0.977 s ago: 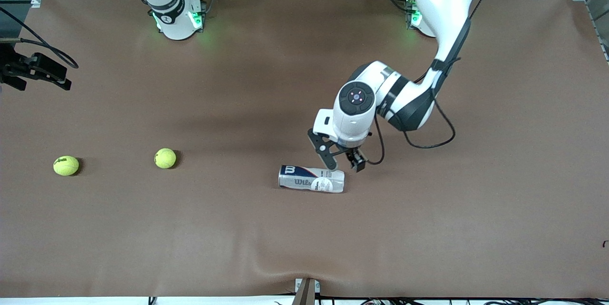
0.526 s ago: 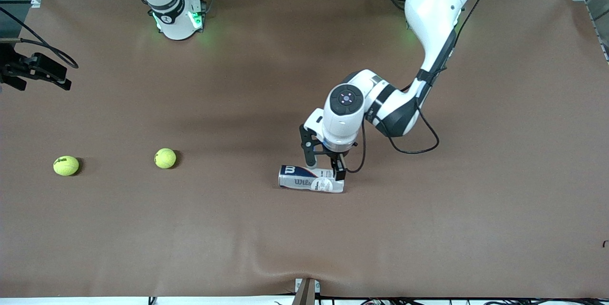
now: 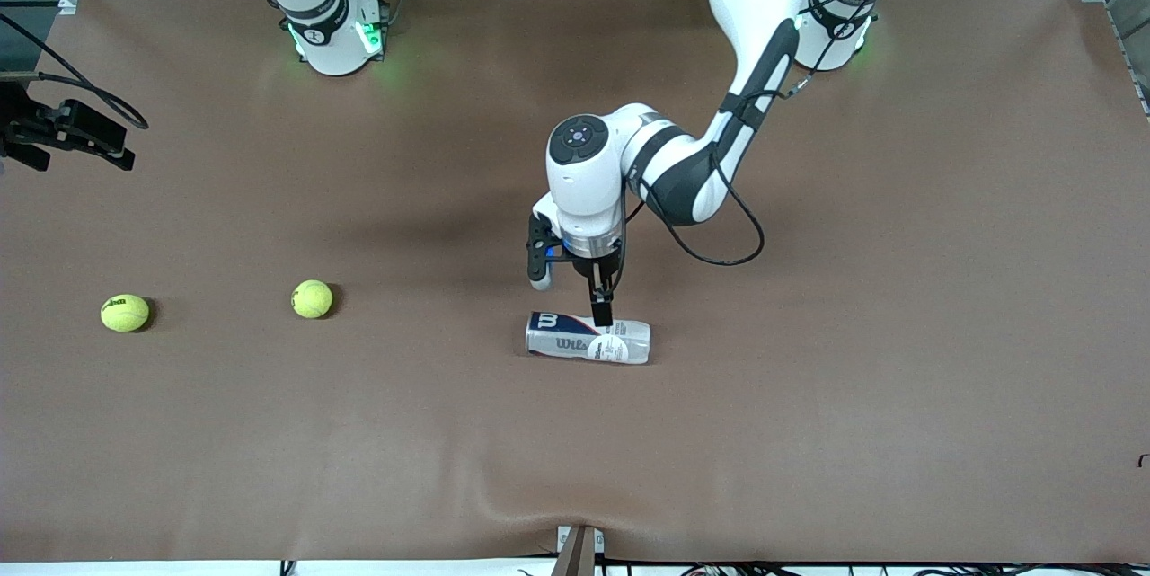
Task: Insert tennis ball vertically with right arm
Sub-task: 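Close the left gripper around the tube's closed end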
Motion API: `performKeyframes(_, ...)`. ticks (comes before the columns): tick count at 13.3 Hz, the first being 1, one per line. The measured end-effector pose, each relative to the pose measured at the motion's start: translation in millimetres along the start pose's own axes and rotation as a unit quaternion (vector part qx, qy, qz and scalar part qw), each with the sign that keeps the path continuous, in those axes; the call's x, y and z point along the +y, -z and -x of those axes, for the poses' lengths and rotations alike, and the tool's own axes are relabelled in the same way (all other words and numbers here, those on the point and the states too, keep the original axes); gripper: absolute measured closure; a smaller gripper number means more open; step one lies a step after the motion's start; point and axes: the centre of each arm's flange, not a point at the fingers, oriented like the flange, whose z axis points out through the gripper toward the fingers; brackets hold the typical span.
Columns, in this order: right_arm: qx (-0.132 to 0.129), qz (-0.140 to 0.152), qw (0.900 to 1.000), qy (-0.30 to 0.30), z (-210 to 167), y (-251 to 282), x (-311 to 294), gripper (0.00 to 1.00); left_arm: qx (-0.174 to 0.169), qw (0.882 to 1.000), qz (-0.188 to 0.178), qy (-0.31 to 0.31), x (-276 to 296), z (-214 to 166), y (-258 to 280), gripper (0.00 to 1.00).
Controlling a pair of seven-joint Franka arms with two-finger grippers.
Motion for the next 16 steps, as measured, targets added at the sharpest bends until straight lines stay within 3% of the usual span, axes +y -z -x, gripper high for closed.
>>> performKeyframes(5, 0.000, 0.000, 1.000, 0.000, 0, 0, 0, 0.00, -0.046, 0.999, -0.015, -0.008, 8, 1, -45, 0.00)
performKeyframes(9, 0.000, 0.000, 1.000, 0.000, 0, 0, 0, 0.00, -0.052, 0.996, -0.011, -0.066, 16, -3, -56, 0.00)
performKeyframes(16, 0.000, 0.000, 1.000, 0.000, 0, 0, 0, 0.00, -0.063, 0.994, -0.006, -0.088, 21, -3, -74, 0.00)
